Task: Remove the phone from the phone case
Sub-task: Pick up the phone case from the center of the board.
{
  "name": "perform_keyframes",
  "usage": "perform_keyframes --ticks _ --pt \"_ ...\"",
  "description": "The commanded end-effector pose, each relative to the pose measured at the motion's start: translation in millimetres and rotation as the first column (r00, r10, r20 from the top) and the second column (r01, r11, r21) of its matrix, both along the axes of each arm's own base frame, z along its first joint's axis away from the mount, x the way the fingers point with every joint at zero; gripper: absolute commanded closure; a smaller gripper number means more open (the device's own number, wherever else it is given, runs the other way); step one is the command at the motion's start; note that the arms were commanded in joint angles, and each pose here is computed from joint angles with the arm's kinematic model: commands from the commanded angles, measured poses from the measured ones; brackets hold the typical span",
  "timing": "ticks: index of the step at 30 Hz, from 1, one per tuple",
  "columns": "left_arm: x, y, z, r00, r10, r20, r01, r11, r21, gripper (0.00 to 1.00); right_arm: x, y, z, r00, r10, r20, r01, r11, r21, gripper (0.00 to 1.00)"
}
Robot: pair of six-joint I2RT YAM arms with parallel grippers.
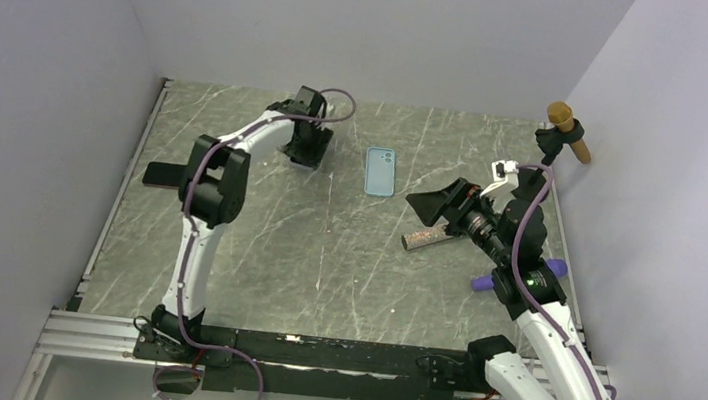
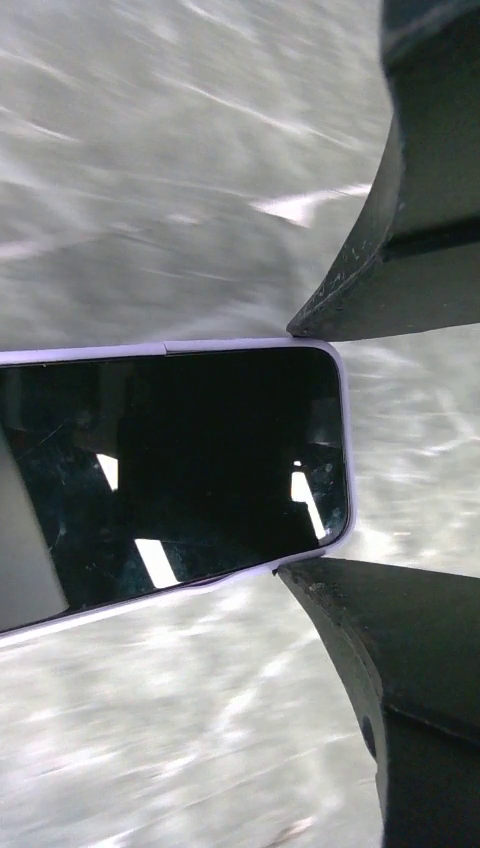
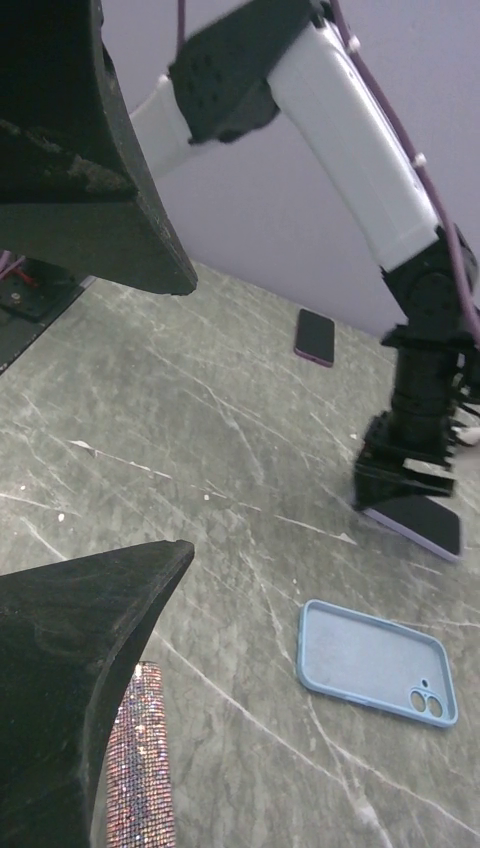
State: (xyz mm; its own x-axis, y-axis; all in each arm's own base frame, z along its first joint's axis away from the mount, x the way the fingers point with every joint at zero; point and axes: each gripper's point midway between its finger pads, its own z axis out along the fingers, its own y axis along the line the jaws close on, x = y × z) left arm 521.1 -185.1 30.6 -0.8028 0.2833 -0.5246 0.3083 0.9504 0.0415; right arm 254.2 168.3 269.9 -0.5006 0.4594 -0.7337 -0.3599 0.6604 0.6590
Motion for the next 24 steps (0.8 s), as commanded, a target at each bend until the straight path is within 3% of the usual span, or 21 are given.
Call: perform_keyframes --ticks 1,3,7,16,24 --pt "-46 20 27 0.999 0.018 -0.029 -0.018 1.000 0.006 0.39 4 5 18 0.998 0.017 0.061 -0.019 0.999 0.037 0.04" --pt "-49 23 28 0.999 0.017 -0.039 -0.016 1.000 0.013 0.17 4 6 15 0.998 0.024 0.055 -0.027 0.999 0.037 0.04" --pt "-37 25 27 0.998 0.035 -0.054 -0.035 0.999 -0.004 0.03 2 6 15 0.998 0.026 0.058 -0.029 0.999 0.035 0.04" --pt "-6 19 9 0.997 0.012 -0.078 -0.011 1.000 0.004 0.01 -4 -4 19 0.998 -0.010 0.069 0.009 1.000 0.008 0.04" --pt "-16 15 -9 0.991 0.001 -0.130 -0.002 1.000 -0.008 0.02 -2 1 16 0.998 0.008 0.055 -0.009 1.000 0.029 0.04"
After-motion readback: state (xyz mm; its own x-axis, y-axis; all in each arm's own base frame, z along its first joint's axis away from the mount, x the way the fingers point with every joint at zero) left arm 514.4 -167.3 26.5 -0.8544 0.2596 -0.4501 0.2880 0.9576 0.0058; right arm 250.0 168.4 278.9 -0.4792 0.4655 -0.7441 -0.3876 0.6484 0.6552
